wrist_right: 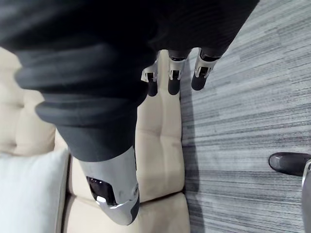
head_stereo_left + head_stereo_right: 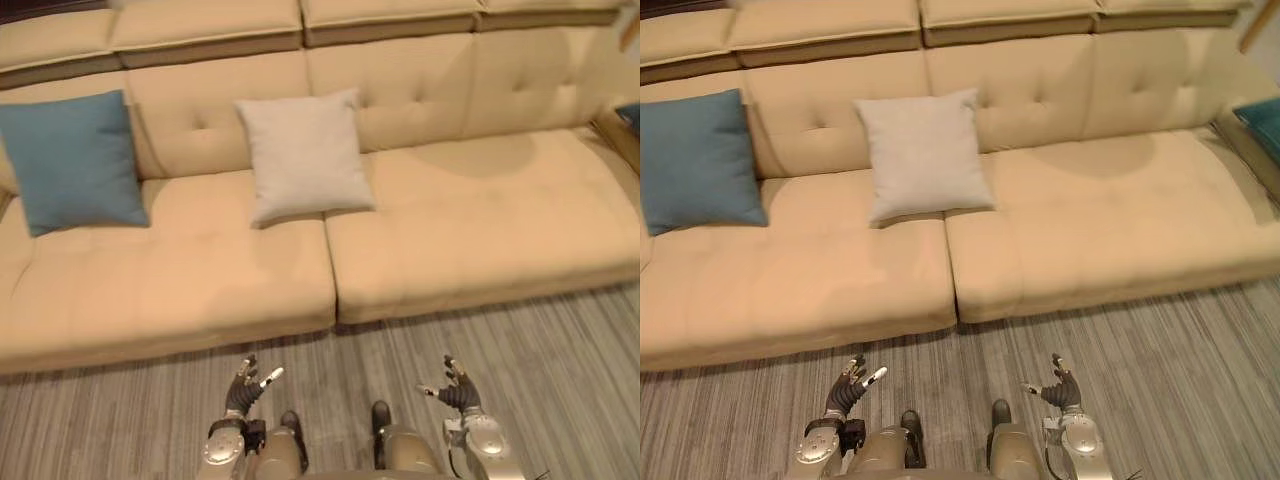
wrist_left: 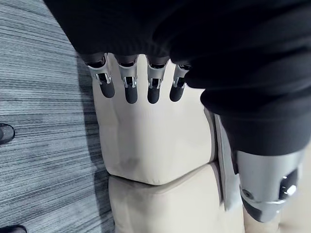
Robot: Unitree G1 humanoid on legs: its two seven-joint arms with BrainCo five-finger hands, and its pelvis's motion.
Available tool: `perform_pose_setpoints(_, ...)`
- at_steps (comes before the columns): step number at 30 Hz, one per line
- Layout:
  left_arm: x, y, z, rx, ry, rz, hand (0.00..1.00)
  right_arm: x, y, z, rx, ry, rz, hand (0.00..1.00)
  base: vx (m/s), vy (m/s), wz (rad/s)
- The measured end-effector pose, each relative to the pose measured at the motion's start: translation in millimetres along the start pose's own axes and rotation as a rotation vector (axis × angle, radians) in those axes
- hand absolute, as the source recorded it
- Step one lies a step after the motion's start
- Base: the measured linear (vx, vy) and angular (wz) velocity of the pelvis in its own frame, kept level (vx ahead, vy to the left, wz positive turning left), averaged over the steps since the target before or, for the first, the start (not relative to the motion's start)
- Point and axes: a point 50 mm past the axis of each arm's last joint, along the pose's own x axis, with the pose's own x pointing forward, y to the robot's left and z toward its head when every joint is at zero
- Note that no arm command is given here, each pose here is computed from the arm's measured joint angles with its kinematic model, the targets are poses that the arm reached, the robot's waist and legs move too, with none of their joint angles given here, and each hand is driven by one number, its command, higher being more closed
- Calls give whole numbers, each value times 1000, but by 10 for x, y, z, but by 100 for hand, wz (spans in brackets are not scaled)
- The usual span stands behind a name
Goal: Pick up cushions and gather them together orderly.
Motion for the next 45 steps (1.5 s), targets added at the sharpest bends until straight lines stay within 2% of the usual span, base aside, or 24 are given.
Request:
perform_pose_setpoints(6, 55, 29, 115, 34, -37, -1, 0, 170, 105, 302, 16, -85, 17, 0, -16, 109, -211)
perform_pose_setpoints(11, 121, 31, 212, 83, -58, -21, 0, 216, 167, 177, -12, -10, 36, 0, 182, -109, -253)
perform_pose_setpoints(15, 185, -91, 303, 108, -83, -70, 0, 175, 110, 64, -46, 31, 35, 0, 316, -118, -175)
perform_pose_setpoints(19, 142, -236, 195, 91, -48, -98, 0, 134, 140, -103, -83, 105, 55, 0, 379, 57, -160)
perform_pose_setpoints(25, 48, -221, 116, 73, -36, -79, 0, 133, 60, -153, -96, 129, 24, 0, 393, 236, -70)
perform_pose_setpoints(28, 28, -137, 110, 61, -38, -48, 0, 158, 134, -125, -76, 127, 29, 0, 569, 277, -40)
perform_pose_setpoints(31, 22, -230, 146, 75, -55, -89, 0, 138, 43, -176, -17, 150, -29, 0, 609, 276, 4)
perform_pose_setpoints(38, 90, -237, 323, 97, -116, -107, 0, 150, 129, -153, -17, 147, -10, 0, 597, 93, 0)
perform_pose_setpoints(43, 176, -202, 341, 97, -103, -73, 0, 117, -84, -268, -55, 209, -55, 0, 747, -90, 64)
perform_pose_setpoints(45, 198, -317, 320, 60, -82, -77, 0, 156, -156, -209, -71, 193, -66, 0, 840, -181, 50)
